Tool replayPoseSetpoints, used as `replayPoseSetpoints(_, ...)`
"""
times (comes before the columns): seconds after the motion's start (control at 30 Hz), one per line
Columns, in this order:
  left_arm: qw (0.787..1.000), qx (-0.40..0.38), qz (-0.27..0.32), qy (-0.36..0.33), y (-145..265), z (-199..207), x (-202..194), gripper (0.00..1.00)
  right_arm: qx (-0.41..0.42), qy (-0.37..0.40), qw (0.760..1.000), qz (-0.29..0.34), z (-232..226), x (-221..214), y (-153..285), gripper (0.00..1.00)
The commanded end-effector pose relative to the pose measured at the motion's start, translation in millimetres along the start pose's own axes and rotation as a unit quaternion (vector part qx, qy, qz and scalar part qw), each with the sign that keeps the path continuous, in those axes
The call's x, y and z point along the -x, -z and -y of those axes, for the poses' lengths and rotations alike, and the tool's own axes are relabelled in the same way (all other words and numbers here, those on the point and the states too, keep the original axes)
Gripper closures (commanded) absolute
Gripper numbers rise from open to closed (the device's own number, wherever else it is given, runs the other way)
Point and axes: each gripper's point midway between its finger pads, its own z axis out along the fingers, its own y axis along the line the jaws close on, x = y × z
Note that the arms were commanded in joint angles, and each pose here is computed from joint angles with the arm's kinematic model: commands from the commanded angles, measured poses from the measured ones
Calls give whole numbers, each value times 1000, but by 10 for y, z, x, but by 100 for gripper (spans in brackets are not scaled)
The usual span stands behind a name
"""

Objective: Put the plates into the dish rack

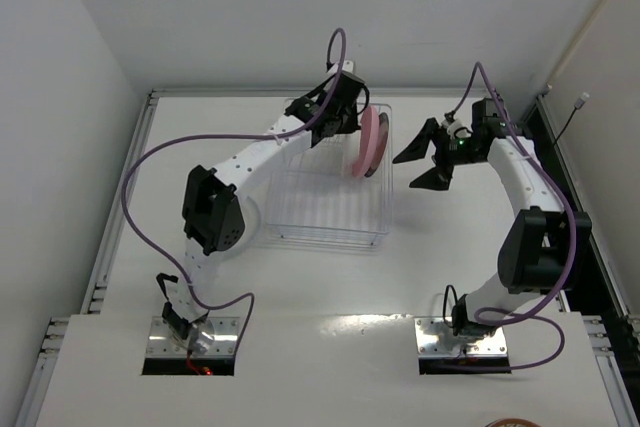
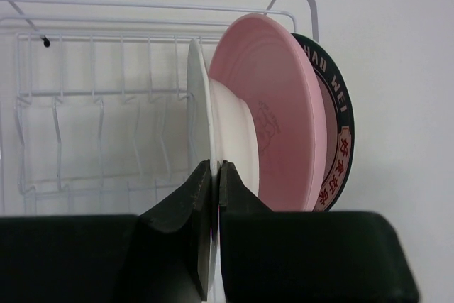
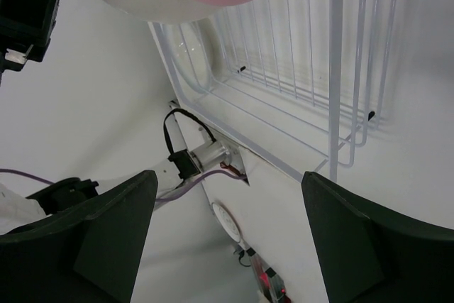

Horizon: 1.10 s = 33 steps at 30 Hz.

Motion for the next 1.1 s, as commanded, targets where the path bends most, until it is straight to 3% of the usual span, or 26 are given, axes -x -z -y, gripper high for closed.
replayPoseSetpoints(0.0, 996, 64, 43, -46, 15, -148, 167, 100, 19, 18, 1000, 4, -89, -56, 77, 19)
replayPoseSetpoints(0.47, 988, 129, 2, -87, -118, -385, -320, 100, 19, 6, 1000, -7, -38, -140, 60, 19)
replayPoseSetpoints(1.07, 990, 115, -29, -71, -338, -355, -525, 100, 17, 2, 1000, -10, -9, -179, 54, 19)
